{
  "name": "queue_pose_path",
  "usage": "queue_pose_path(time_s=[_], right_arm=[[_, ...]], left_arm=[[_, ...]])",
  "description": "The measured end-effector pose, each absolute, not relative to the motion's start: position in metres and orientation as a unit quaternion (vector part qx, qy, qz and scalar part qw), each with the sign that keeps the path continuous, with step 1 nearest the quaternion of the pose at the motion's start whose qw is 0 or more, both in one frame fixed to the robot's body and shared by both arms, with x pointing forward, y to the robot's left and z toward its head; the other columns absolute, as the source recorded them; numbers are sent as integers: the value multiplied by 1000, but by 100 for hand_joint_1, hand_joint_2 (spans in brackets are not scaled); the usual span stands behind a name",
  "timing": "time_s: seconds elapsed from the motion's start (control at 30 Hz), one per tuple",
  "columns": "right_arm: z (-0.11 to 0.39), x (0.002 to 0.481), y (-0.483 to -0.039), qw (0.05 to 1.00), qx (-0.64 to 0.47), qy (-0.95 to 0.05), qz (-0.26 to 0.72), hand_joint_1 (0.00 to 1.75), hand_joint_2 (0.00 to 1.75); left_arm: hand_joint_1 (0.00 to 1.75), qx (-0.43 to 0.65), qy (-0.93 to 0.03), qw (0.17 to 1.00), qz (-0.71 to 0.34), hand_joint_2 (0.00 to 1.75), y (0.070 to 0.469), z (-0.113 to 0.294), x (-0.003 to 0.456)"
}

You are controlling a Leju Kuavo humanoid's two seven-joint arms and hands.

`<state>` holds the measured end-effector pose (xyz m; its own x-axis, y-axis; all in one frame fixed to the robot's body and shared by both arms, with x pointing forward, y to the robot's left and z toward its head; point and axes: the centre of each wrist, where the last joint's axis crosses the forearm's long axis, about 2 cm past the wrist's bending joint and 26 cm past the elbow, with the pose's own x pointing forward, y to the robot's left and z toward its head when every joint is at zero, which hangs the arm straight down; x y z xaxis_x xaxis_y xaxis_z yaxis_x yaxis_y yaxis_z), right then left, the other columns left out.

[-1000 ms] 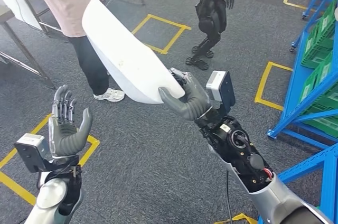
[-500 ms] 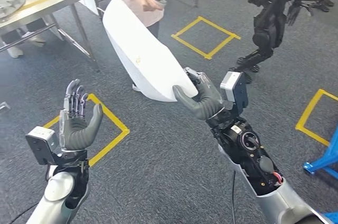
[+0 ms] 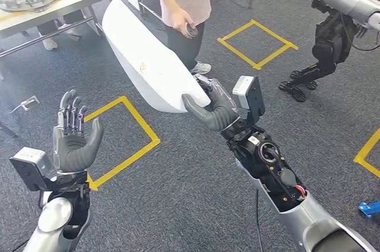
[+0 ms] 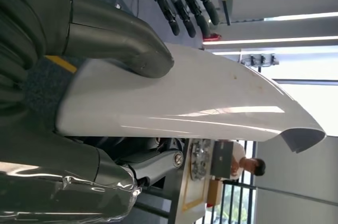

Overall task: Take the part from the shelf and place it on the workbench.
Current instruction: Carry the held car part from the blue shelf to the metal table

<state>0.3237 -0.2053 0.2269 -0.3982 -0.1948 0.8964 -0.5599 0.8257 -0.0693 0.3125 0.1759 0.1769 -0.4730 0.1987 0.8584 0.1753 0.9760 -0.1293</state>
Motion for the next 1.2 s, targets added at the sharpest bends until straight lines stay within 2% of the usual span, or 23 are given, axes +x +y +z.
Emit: queue_pose_path(time_s=[1.2], right_arm=[[228,322,-204,506,235,-813,167,175,175]], left_arm=[[0,-96,-851,515,36,175,178,183,317]])
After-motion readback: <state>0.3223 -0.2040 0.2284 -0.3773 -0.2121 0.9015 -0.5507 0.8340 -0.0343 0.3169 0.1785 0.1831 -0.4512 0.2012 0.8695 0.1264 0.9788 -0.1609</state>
